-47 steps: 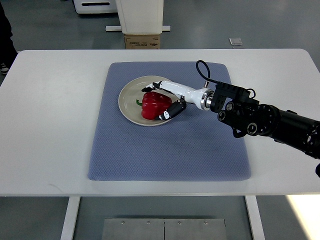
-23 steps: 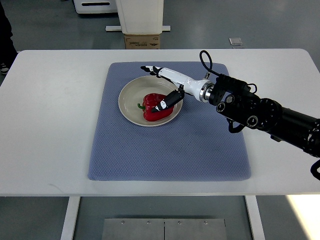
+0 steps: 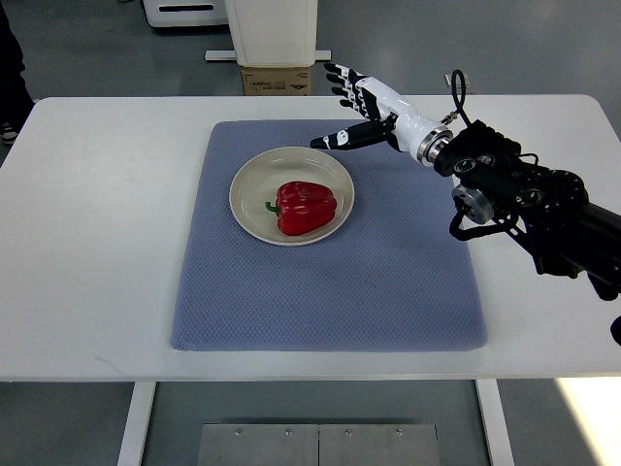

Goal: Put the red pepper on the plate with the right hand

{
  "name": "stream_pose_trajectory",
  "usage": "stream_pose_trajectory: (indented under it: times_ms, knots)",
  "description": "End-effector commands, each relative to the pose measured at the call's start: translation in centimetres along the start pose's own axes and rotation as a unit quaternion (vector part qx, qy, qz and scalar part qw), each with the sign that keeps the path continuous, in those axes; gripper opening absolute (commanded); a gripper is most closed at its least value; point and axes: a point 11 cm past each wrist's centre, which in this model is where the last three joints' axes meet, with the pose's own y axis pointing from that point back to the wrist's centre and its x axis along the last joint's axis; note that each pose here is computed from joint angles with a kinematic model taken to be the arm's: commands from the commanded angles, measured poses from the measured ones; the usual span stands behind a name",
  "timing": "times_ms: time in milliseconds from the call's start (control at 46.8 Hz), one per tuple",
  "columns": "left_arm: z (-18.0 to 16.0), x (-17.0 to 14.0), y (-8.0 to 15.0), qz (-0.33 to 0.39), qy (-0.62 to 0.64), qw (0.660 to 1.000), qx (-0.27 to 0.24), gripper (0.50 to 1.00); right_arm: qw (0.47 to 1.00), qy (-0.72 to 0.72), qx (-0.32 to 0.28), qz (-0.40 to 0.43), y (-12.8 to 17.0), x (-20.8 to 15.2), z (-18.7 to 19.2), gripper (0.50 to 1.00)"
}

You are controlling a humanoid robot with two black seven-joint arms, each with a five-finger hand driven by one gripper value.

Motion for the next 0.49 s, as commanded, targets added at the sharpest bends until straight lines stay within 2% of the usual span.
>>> stream_pose_trajectory:
  times_ms: [0,192,470]
  knots:
    - [0.0,0.0,0.0,0.0,0.0,1.0,0.0,1.0,0.999,-0.032,-0.004,0.031,0.4,1.7,0.2,0.998]
    - [0.0,0.0,0.0,0.0,0.0,1.0,0.0,1.0,0.99,-0.107,-0.01,0.09,2.0,4.6,1.8,0.998]
    - [0.0,0.0,0.0,0.0,0.0,1.0,0.0,1.0,0.974,-0.166,-0.014,0.151,3.6,6.3,4.2,1.0]
